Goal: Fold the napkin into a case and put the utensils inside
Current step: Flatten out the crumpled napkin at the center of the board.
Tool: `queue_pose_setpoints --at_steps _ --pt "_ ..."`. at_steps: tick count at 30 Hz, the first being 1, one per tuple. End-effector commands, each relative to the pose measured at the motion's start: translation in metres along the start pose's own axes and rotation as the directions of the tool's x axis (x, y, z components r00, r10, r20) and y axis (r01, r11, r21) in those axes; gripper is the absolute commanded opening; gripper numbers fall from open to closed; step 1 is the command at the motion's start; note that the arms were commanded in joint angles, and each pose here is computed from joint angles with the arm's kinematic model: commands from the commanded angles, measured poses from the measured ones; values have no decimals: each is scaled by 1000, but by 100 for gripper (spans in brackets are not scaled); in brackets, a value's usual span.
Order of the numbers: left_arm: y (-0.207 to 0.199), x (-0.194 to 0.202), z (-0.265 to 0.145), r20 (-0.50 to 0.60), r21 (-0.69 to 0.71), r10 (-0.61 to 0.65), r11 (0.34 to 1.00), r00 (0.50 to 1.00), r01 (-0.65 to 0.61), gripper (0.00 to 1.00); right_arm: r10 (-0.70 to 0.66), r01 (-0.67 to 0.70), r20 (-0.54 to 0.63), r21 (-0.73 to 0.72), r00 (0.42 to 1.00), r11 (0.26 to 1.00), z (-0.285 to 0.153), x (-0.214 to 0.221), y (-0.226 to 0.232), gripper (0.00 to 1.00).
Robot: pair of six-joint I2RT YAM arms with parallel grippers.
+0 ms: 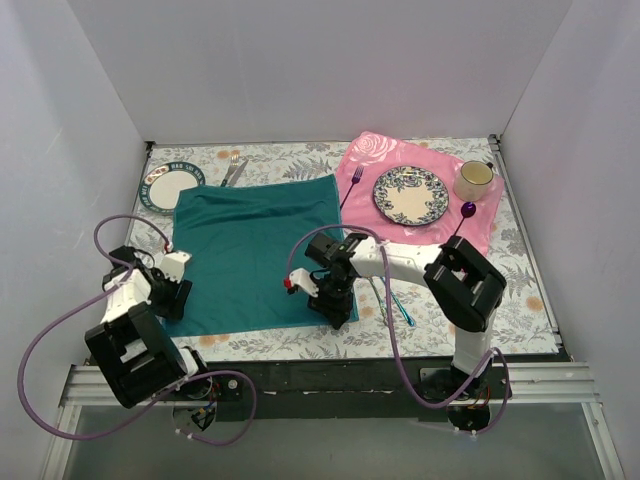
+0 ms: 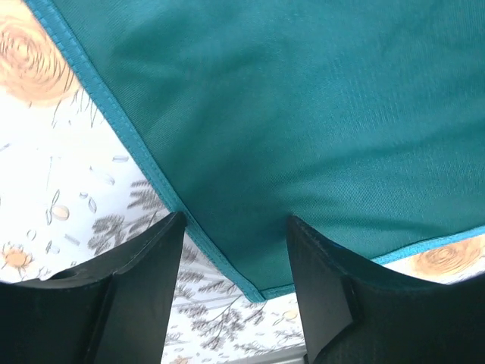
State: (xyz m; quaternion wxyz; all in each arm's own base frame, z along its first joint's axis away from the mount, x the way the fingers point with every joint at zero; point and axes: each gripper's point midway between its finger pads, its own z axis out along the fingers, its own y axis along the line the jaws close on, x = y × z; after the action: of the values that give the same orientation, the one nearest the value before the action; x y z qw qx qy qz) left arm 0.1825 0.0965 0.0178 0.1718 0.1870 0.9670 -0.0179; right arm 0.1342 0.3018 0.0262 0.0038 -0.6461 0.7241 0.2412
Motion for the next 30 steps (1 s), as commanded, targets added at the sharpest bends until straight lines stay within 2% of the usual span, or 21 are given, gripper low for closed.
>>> queue_pose_setpoints --at_steps 1,4,7,10,15,22,30 --pt "1 21 -4 -29 -7 63 998 998 -63 55 8 -9 -3 -116 1000 993 -7 9 42 36" --pt "-2 23 -10 -25 6 93 996 995 -92 55 0 2 15 -145 1000 989 -13 7 50 35" --pt "-4 7 -21 39 27 95 995 995 -96 56 -19 27 85 -96 996 995 -34 -14 42 37" --pt "0 -24 -41 133 44 54 997 990 -60 58 33 -26 186 -39 982 999 -67 -38 11 43" --pt "19 -56 -54 219 29 6 1000 976 -13 60 93 -106 212 52 973 993 -78 -45 -32 46" --pt "24 -50 -38 183 50 -64 997 981 55 60 148 -161 161 69 976 985 -60 -36 -48 46" --pt "15 -16 -18 99 7 -15 1000 995 15 60 178 -183 72 62 981 981 -30 -8 -47 46"
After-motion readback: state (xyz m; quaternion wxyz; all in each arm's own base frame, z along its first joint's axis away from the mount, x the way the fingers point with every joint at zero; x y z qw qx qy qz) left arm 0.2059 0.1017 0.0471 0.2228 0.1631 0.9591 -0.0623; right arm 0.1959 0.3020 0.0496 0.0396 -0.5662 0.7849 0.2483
